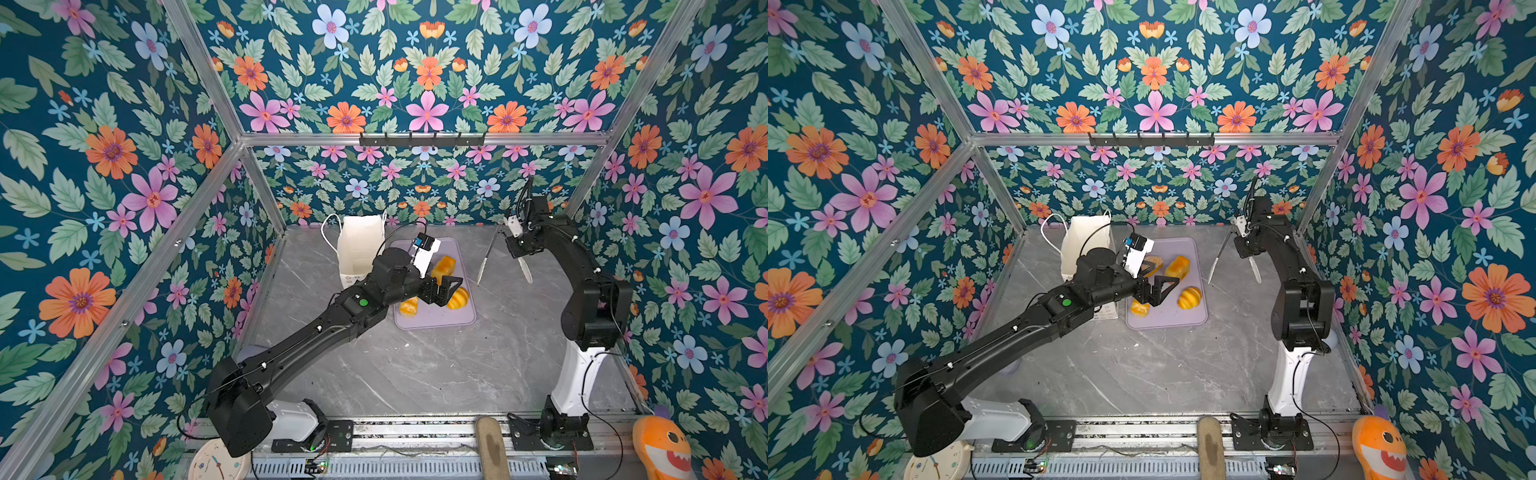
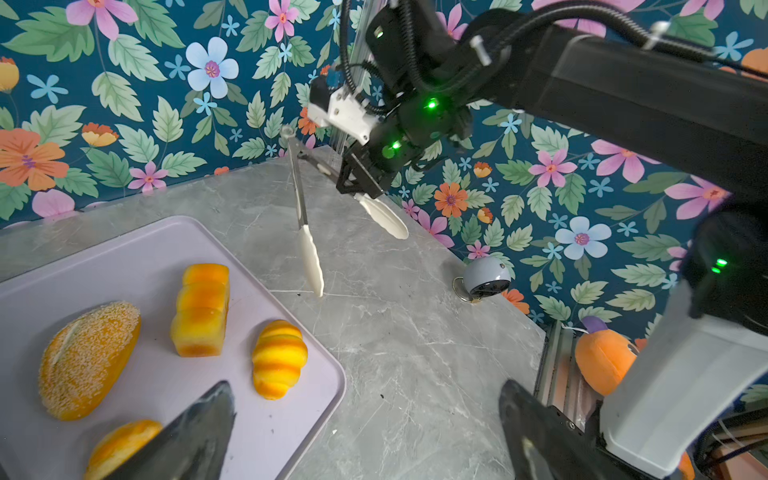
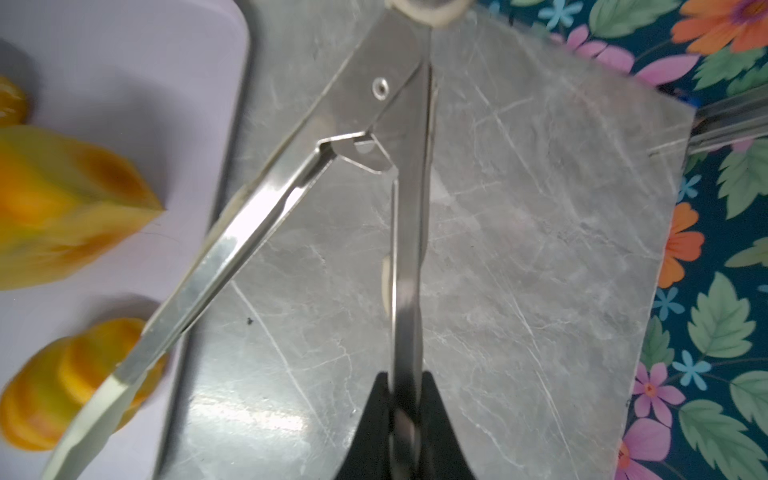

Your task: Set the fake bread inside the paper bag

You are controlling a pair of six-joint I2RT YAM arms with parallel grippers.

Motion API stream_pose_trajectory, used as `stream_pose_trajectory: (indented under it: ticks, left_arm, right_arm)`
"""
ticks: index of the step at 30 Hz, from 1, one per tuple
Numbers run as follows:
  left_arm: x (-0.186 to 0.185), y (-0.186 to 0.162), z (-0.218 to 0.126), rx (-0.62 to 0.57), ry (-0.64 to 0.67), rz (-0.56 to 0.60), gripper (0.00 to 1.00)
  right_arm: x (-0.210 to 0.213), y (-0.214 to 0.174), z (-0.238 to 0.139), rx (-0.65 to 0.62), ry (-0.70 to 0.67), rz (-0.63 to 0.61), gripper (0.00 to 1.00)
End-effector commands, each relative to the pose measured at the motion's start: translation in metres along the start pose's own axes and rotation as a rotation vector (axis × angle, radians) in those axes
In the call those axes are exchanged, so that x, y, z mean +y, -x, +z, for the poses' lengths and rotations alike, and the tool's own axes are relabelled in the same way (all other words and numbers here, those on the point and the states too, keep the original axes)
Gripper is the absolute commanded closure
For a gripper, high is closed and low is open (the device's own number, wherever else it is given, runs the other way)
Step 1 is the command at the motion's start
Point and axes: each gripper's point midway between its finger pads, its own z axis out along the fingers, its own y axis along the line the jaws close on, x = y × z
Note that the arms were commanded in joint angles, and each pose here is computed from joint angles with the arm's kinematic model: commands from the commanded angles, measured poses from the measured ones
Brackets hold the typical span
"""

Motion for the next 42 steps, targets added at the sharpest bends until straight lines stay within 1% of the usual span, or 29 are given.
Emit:
stream_pose_trajectory:
  ticks: [1, 3, 4, 5, 8, 11, 12, 13, 15, 18, 19, 20, 22, 29, 33, 36, 42]
  left_arm:
    - [0.003, 0.012, -0.009, -0.004, 0.049, -0.016, 0.0]
    - [-0.002, 0.022, -0.018, -0.021, 0.044, -0.025, 0.0]
    - [-0.006, 0.028, -0.023, -0.039, 0.028, -0.03, 0.0]
    - [-0.013, 0.035, -0.028, -0.062, -0.001, -0.035, 0.0]
    - [-0.036, 0.051, -0.043, -0.121, -0.11, -0.042, 0.0]
    - [-0.053, 0.064, -0.054, -0.148, -0.183, -0.04, 0.0]
    - [-0.056, 0.067, -0.056, -0.152, -0.196, -0.042, 0.0]
    - [-0.06, 0.071, -0.059, -0.16, -0.211, -0.045, 0.0]
    - [-0.069, 0.076, -0.062, -0.164, -0.262, -0.049, 0.0]
    - [-0.088, 0.075, -0.06, -0.125, -0.377, -0.055, 0.0]
    - [-0.095, 0.076, -0.059, -0.11, -0.415, -0.06, 0.01]
    - [-0.099, 0.076, -0.056, -0.091, -0.444, -0.069, 0.04]
    - [-0.104, 0.079, -0.055, -0.077, -0.466, -0.083, 0.08]
    - [-0.11, 0.088, -0.063, -0.094, -0.483, -0.081, 0.09]
    - [-0.111, 0.089, -0.069, -0.109, -0.486, -0.062, 0.08]
    - [-0.107, 0.09, -0.066, -0.121, -0.462, -0.057, 0.09]
    - [-0.113, 0.093, -0.064, -0.121, -0.507, -0.043, 0.25]
  right_arm:
    - [0.029, 0.04, -0.048, -0.251, 0.126, -0.013, 0.88]
    - [0.056, 0.054, -0.086, -0.415, 0.254, -0.033, 0.88]
    - [0.073, 0.062, -0.116, -0.531, 0.342, -0.052, 0.88]
    - [0.089, 0.065, -0.14, -0.626, 0.43, -0.079, 0.88]
    - [0.125, 0.067, -0.201, -0.847, 0.664, -0.13, 0.87]
    - [0.146, 0.063, -0.244, -0.982, 0.855, -0.161, 0.88]
    - [0.148, 0.065, -0.259, -1.036, 0.886, -0.185, 0.88]
    - [0.153, 0.062, -0.268, -1.058, 0.953, -0.181, 0.89]
    - [0.159, 0.059, -0.283, -1.114, 1.043, -0.201, 0.89]
    - [0.162, 0.058, -0.303, -1.207, 1.151, -0.224, 0.91]
    - [0.165, 0.058, -0.305, -1.203, 1.191, -0.227, 0.93]
    - [0.17, 0.062, -0.302, -1.181, 1.223, -0.209, 0.95]
    - [0.186, 0.061, -0.301, -1.157, 1.262, -0.26, 0.96]
    - [0.223, 0.05, -0.304, -1.158, 1.322, -0.351, 0.94]
    - [0.224, 0.047, -0.302, -1.179, 1.308, -0.35, 0.94]
    - [0.227, 0.045, -0.301, -1.181, 1.308, -0.357, 0.94]
    - [0.23, 0.039, -0.299, -1.183, 1.304, -0.369, 0.94]
